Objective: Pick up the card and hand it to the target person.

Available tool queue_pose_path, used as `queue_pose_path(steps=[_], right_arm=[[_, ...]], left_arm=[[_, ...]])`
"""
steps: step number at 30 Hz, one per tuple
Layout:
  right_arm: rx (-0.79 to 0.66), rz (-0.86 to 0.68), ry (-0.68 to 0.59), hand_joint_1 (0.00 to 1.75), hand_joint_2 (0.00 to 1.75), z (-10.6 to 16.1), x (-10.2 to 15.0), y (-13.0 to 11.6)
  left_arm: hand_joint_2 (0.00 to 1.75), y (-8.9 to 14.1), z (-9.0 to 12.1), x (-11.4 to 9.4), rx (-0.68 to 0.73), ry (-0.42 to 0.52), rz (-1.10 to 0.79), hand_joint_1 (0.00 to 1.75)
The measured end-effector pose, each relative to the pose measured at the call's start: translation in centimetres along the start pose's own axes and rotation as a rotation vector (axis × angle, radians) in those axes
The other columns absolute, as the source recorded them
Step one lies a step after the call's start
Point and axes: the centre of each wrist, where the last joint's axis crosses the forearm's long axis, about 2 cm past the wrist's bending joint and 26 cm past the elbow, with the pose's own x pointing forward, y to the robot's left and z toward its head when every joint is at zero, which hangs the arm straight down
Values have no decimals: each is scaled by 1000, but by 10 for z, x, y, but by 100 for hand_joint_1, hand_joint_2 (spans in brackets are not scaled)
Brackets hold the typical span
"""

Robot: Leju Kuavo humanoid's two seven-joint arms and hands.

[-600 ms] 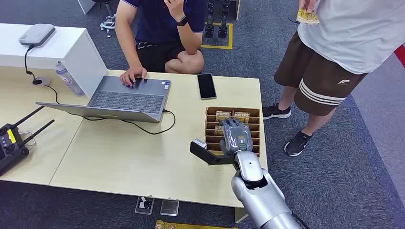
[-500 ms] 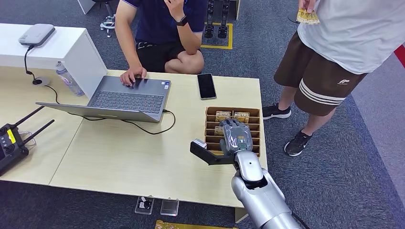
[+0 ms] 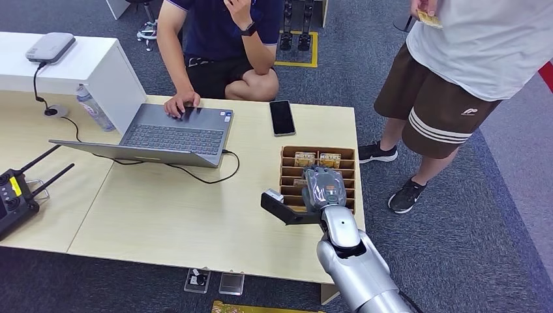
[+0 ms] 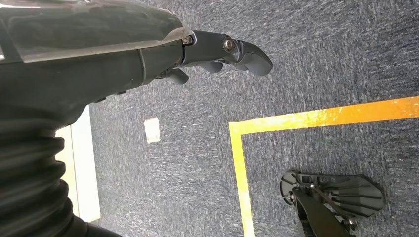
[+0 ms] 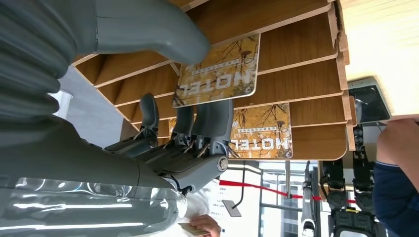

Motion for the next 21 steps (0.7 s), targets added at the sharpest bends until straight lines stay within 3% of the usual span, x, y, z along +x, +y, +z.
queue_pose_path(steps=[5, 9, 12, 16, 21], right_arm=[[-2, 1, 1, 133, 175, 0, 0, 0], [-3, 2, 2, 151, 175, 0, 0, 1], [-4, 3, 3, 157, 175, 0, 0, 0], [-6, 2, 3, 155, 175, -1, -1, 0], [-6, 4, 3, 157, 175, -1, -1, -1]], left_arm=[[175, 0, 0, 0, 1, 0, 0, 0], [0, 0, 0, 0, 3, -1, -1, 0], [0, 0, 0, 0, -23, -16, -8, 0], [175, 0, 0, 0, -71, -47, -2, 0], [175, 2, 0, -1, -86, -50, -8, 0]])
